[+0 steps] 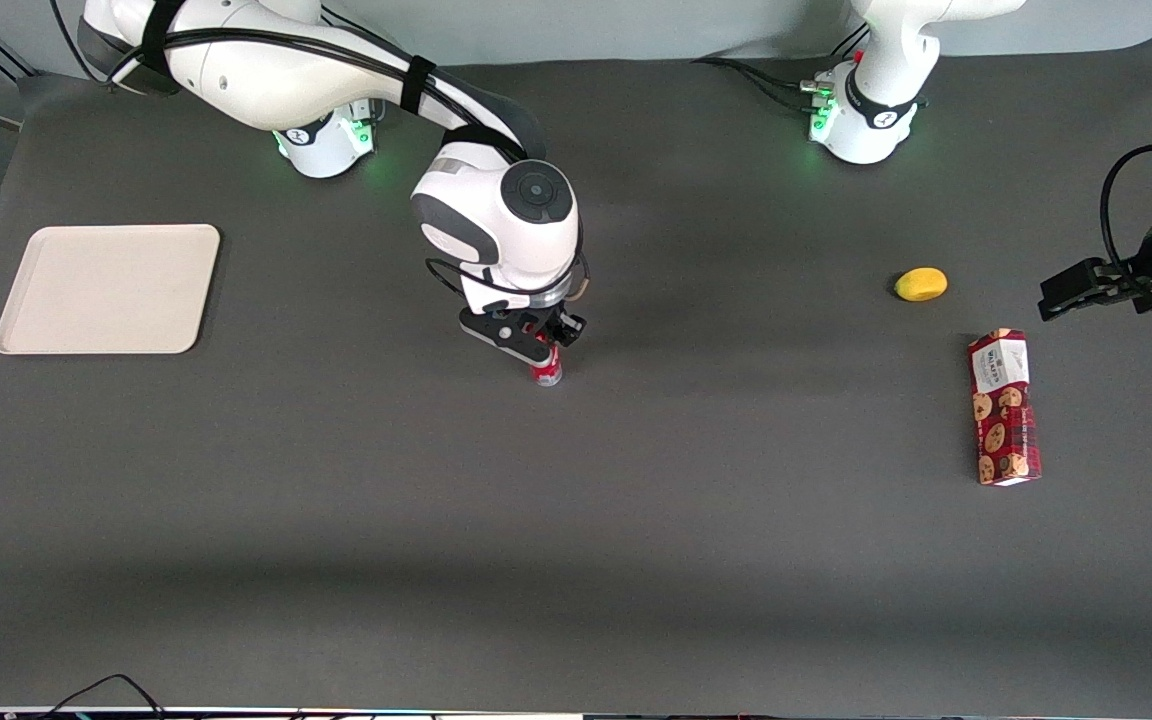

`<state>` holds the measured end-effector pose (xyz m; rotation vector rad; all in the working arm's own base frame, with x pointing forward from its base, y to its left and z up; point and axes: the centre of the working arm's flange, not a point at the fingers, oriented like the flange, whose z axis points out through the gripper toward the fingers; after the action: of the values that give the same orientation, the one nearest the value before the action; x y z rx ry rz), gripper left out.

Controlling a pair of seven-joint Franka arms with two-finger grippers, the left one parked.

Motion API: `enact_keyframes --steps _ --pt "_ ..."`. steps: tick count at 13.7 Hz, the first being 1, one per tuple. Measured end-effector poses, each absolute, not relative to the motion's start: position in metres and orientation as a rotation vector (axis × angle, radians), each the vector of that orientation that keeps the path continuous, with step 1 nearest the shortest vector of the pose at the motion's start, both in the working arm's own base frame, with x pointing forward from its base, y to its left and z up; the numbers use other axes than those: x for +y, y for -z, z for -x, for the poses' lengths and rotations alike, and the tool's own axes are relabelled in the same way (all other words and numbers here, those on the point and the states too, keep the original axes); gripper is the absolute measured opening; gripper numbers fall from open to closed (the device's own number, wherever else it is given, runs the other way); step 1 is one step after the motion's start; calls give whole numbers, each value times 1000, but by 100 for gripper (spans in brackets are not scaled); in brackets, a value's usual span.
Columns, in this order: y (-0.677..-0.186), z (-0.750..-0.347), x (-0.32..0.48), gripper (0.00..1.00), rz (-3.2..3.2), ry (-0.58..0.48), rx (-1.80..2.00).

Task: Place coke bottle on tray
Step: 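Lower the right gripper around the bottle and close on it, then lift the bottle and carry it over the white tray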

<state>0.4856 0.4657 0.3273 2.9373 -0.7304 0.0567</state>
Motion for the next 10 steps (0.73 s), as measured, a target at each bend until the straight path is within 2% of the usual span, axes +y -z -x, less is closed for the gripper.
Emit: enact_keyframes --steps 1,5,7,10 --pt "-329 -486 466 32 -2943 -60 -730" --pt "-355 -501 459 32 -2949 -87 -666" --pt "-411 -510 450 32 -2929 -95 -592" --pt "-532 -503 418 32 -2938 -43 -437"
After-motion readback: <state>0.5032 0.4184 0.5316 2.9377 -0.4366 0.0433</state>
